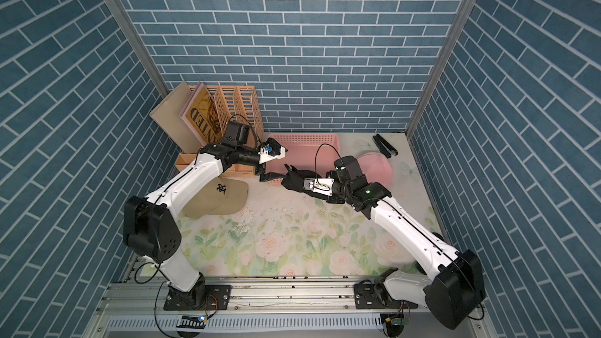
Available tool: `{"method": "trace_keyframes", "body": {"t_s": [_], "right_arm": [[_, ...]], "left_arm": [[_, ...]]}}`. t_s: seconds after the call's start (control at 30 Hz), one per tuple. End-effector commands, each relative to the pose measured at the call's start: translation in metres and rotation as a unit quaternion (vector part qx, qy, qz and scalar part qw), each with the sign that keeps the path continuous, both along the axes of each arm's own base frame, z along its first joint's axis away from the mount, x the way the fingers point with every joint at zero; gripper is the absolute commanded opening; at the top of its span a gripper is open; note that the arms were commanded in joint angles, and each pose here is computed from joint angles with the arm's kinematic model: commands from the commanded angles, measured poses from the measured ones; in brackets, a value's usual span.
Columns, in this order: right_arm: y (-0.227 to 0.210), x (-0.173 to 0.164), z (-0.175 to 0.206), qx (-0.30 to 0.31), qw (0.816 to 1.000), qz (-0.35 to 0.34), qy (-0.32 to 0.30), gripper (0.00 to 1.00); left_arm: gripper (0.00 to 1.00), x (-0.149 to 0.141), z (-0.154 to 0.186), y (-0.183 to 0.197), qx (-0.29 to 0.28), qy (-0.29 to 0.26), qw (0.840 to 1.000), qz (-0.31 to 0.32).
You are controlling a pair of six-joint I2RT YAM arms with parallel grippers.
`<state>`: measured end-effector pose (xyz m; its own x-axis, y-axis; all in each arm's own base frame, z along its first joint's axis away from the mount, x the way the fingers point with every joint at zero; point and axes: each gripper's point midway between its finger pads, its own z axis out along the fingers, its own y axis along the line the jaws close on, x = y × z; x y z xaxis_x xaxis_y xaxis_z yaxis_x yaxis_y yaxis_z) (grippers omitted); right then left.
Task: Turn the baseball cap inside out
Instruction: Turn over the baseball cap.
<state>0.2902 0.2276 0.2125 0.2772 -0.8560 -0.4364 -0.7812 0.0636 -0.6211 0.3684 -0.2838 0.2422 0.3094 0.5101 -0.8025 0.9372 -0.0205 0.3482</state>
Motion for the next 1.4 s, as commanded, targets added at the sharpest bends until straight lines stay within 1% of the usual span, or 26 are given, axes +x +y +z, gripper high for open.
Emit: {"method": "trace_keyframes", "body": {"t_s": [0.0,0.07,0.2,0.33,0.4,0.43,0.47,0.5,0.57,0.63,0.67,0.7,0.8,0.9,0.97,1.07,1.13,1.2,1.23,1.3,1.33,1.37], "right_arm": [[0.009,-0.003,0.019,0.003,0.999,0.016,-0.031,0.00],[0.015,-0.006,0.022,-0.001,0.999,0.027,-0.034,0.00],[0.018,-0.008,0.025,0.003,0.999,0.035,-0.041,0.00],[0.019,-0.007,0.037,0.025,0.997,0.034,-0.069,0.00],[0.019,-0.006,0.043,0.032,0.996,0.034,-0.080,0.00],[0.018,-0.004,0.045,0.032,0.995,0.033,-0.085,0.00],[0.017,-0.002,0.048,0.033,0.995,0.031,-0.089,0.00],[0.016,0.000,0.049,0.033,0.995,0.028,-0.090,0.00],[0.013,0.005,0.052,0.034,0.995,0.020,-0.094,0.00],[0.011,0.009,0.052,0.034,0.995,0.013,-0.091,0.00],[0.010,0.011,0.051,0.032,0.996,0.009,-0.086,0.00],[0.009,0.012,0.049,0.029,0.996,0.006,-0.079,0.00],[0.006,0.012,0.037,0.017,0.999,-0.003,-0.051,0.00],[0.002,0.012,0.025,0.017,1.000,-0.018,-0.020,0.00],[0.002,0.013,0.021,0.028,0.999,-0.027,0.007,0.00],[0.003,0.017,0.014,0.035,0.997,-0.049,0.044,0.00],[0.003,0.021,0.008,0.031,0.995,-0.068,0.069,0.00],[0.002,0.029,0.004,0.031,0.991,-0.097,0.090,0.00],[-0.001,0.037,0.002,0.031,0.988,-0.120,0.097,0.00],[-0.002,0.049,0.004,0.050,0.979,-0.158,0.118,0.00],[-0.002,0.057,0.007,0.069,0.973,-0.178,0.131,0.00],[-0.001,0.063,0.007,0.086,0.966,-0.193,0.151,0.00]], "left_arm": [[0.99,-0.002,-0.016,-0.011,0.034,-0.011,0.999,-0.009],[0.98,-0.004,-0.017,-0.013,0.040,-0.013,0.999,-0.014],[0.95,-0.015,-0.024,-0.016,0.048,0.007,0.998,-0.039],[0.93,-0.027,-0.039,-0.021,0.062,0.020,0.996,-0.055],[0.92,-0.031,-0.040,-0.026,0.062,0.025,0.996,-0.063],[0.89,-0.032,-0.040,-0.027,0.060,0.028,0.996,-0.067],[0.81,-0.034,-0.040,-0.029,0.061,0.034,0.995,-0.072],[0.76,-0.036,-0.042,-0.030,0.065,0.040,0.994,-0.079],[0.60,-0.039,-0.042,-0.033,0.076,0.056,0.992,-0.088],[0.46,-0.037,-0.041,-0.036,0.076,0.070,0.991,-0.083],[0.44,-0.035,-0.042,-0.036,0.075,0.073,0.992,-0.075],[0.42,-0.031,-0.041,-0.036,0.073,0.069,0.993,-0.061],[0.29,-0.021,-0.044,-0.030,0.071,0.043,0.996,-0.014],[0.21,-0.006,-0.039,-0.019,0.059,0.023,0.996,0.055],[0.18,0.007,-0.034,-0.009,0.043,0.012,0.993,0.108],[0.13,0.022,-0.024,-0.001,0.017,-0.009,0.986,0.167],[0.09,0.032,-0.011,0.004,-0.006,-0.027,0.978,0.209],[0.00,0.041,0.003,0.011,-0.026,-0.040,0.968,0.247],[0.00,0.044,0.012,0.014,-0.036,-0.045,0.963,0.264],[0.00,0.051,0.028,0.021,-0.060,-0.049,0.950,0.303],[0.00,0.054,0.035,0.025,-0.073,-0.051,0.942,0.324],[0.00,0.057,0.043,0.030,-0.088,-0.054,0.930,0.352]]}}
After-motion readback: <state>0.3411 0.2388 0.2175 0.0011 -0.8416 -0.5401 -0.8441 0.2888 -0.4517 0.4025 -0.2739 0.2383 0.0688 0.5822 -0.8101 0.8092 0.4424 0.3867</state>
